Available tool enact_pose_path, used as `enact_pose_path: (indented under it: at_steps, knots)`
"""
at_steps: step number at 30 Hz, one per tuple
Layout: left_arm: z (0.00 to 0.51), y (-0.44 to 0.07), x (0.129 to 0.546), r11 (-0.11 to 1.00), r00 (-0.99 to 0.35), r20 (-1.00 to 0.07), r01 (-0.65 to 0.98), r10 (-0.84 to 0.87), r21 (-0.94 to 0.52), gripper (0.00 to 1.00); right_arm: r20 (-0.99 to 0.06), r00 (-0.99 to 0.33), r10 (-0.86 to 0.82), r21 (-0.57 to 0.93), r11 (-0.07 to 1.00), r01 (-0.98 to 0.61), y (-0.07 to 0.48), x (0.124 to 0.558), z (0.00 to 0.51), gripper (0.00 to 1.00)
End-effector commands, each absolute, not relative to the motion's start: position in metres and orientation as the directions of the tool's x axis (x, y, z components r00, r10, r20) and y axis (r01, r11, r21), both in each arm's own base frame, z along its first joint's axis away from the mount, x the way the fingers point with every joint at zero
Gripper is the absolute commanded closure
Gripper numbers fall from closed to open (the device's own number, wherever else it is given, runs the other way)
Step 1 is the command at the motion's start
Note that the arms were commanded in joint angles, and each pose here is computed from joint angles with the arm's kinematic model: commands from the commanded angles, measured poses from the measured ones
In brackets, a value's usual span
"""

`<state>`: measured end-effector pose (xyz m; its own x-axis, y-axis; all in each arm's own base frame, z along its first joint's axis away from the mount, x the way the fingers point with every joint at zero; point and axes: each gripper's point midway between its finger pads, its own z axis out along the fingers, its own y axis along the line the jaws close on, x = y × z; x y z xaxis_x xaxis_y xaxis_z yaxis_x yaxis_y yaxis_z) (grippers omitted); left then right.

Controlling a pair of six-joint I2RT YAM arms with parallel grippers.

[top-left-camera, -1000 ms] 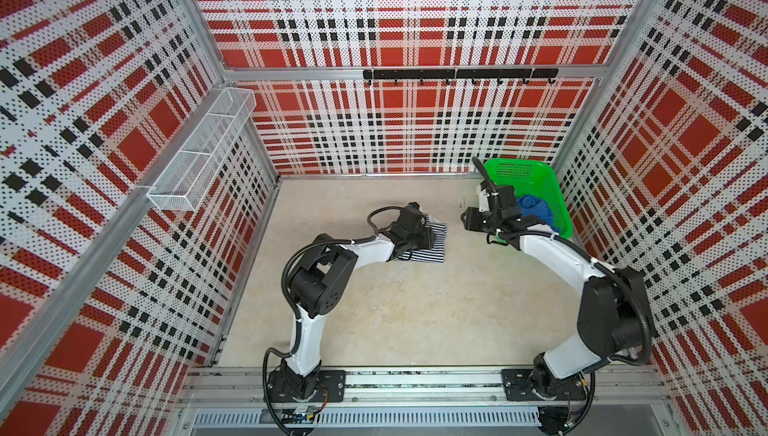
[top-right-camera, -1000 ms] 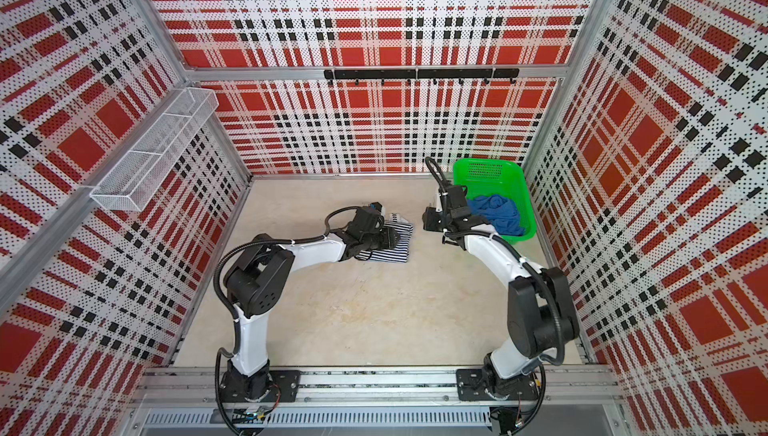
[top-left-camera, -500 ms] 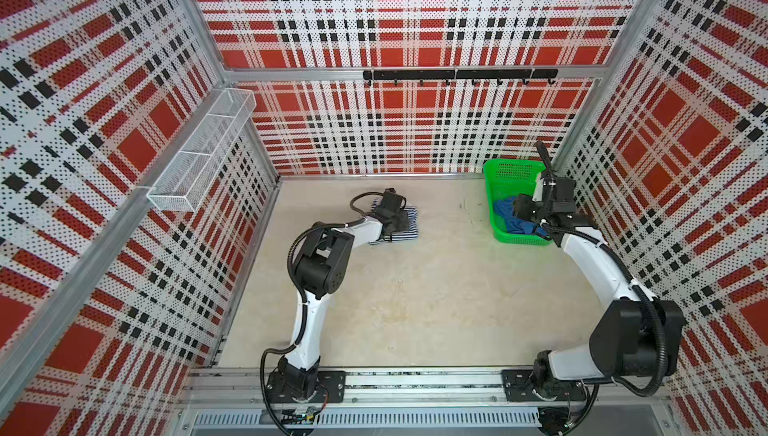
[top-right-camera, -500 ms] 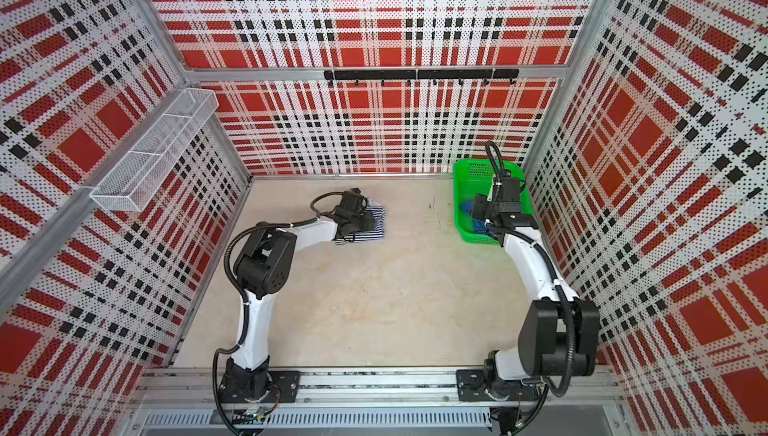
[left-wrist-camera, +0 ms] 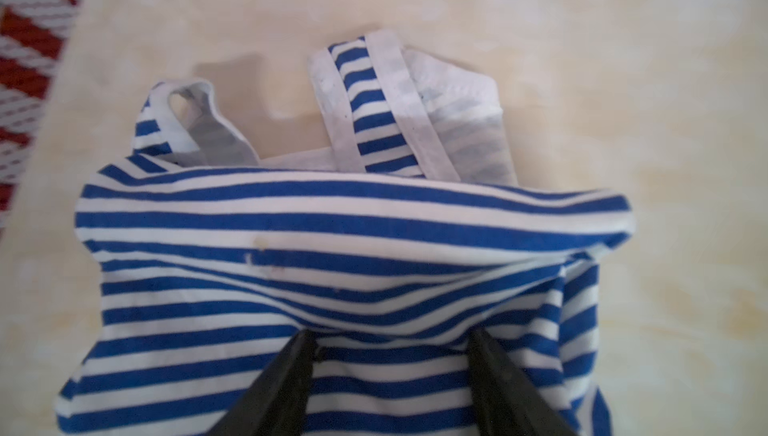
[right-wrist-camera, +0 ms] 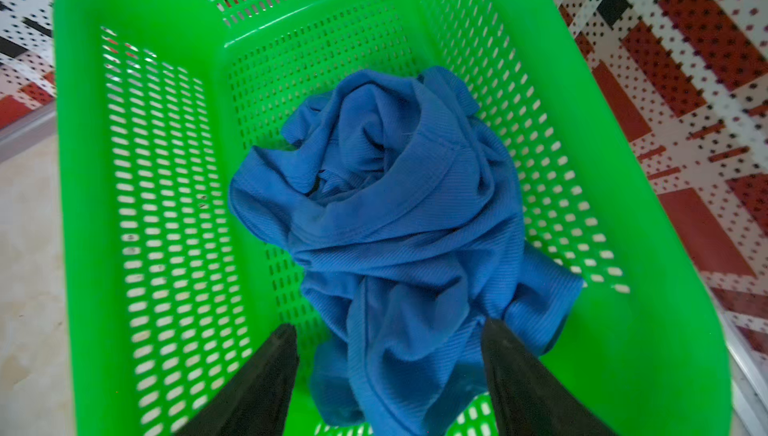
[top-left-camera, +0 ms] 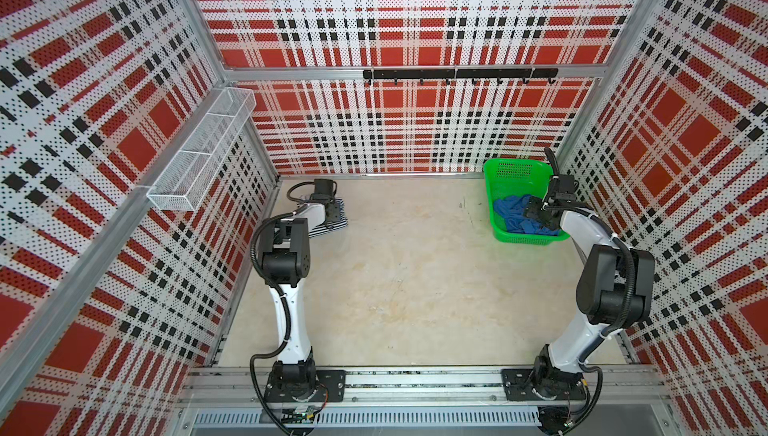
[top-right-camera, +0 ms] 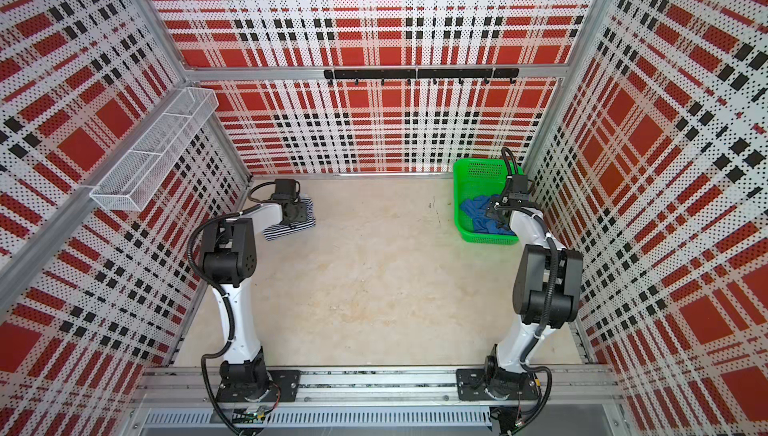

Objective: Fold and stack the tank tops

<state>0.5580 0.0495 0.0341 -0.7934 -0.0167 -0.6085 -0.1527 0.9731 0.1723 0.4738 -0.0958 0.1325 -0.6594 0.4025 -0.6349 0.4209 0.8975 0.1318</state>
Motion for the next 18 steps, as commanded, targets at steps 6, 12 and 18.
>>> enact_pose_path:
  at_steps: [6,12,18]
  knots:
    - [0.009,0.067,0.567,0.972,-0.842,-0.531,-0.035,0.096,0.231,0.31,-0.579,-0.692,0.432,0.092,0.877,0.471,-0.111,0.485,0.096,0.17]
    - [0.055,0.063,0.569,0.975,-0.804,-0.587,-0.049,0.091,0.219,0.14,-0.513,-0.715,0.475,0.159,0.871,0.464,-0.102,0.496,0.076,0.38]
    - [0.177,0.038,0.558,0.968,-0.662,-0.742,-0.103,0.104,0.227,0.02,-0.672,-0.603,0.430,0.214,0.892,0.399,-0.100,0.500,0.176,1.00]
